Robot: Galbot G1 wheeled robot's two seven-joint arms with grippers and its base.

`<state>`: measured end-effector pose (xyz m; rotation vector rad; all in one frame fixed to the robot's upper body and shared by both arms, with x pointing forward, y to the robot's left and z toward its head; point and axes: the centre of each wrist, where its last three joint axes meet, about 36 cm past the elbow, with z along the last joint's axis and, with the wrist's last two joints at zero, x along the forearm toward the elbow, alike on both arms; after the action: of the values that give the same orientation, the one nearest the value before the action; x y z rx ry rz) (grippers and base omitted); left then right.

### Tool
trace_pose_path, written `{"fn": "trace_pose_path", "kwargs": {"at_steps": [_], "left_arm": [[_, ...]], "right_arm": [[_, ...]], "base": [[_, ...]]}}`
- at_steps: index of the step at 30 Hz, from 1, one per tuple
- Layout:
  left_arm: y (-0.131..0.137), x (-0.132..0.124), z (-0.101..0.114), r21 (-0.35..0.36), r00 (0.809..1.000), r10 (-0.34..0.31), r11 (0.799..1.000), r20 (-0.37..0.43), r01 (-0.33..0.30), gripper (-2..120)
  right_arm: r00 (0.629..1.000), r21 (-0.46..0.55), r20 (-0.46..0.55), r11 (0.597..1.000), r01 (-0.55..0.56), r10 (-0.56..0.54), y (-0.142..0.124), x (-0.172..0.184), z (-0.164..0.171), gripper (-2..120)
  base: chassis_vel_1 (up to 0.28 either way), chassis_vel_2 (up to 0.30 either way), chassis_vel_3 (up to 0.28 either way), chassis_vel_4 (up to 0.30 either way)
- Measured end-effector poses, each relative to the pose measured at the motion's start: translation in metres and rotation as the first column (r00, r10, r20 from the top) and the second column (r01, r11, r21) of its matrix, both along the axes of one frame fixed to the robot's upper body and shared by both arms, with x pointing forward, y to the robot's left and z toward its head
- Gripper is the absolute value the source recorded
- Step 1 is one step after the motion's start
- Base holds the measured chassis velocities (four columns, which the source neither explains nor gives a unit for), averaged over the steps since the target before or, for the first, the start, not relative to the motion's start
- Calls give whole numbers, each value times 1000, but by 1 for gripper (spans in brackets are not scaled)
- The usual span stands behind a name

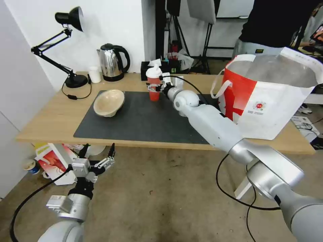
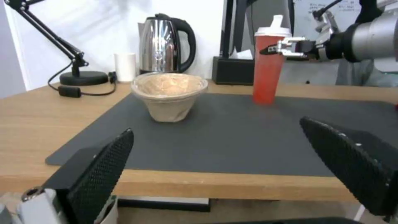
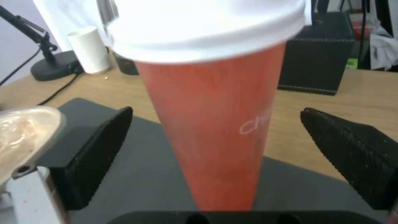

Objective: Pick up the trash from the table and place it into the takeout bag.

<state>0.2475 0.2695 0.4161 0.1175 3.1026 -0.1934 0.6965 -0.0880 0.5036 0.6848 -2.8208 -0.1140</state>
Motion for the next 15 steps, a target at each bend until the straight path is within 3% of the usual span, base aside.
{"fn": "trace_pose_path", "kwargs": {"at_steps": [15], "left_arm": [[1,0,0,-1,1000,-5,1000,5,5,100]], "right_arm": [[1000,1,-16,1000,-1,1,9,9,-9,100]], "base": [[0,0,0,0]]}}
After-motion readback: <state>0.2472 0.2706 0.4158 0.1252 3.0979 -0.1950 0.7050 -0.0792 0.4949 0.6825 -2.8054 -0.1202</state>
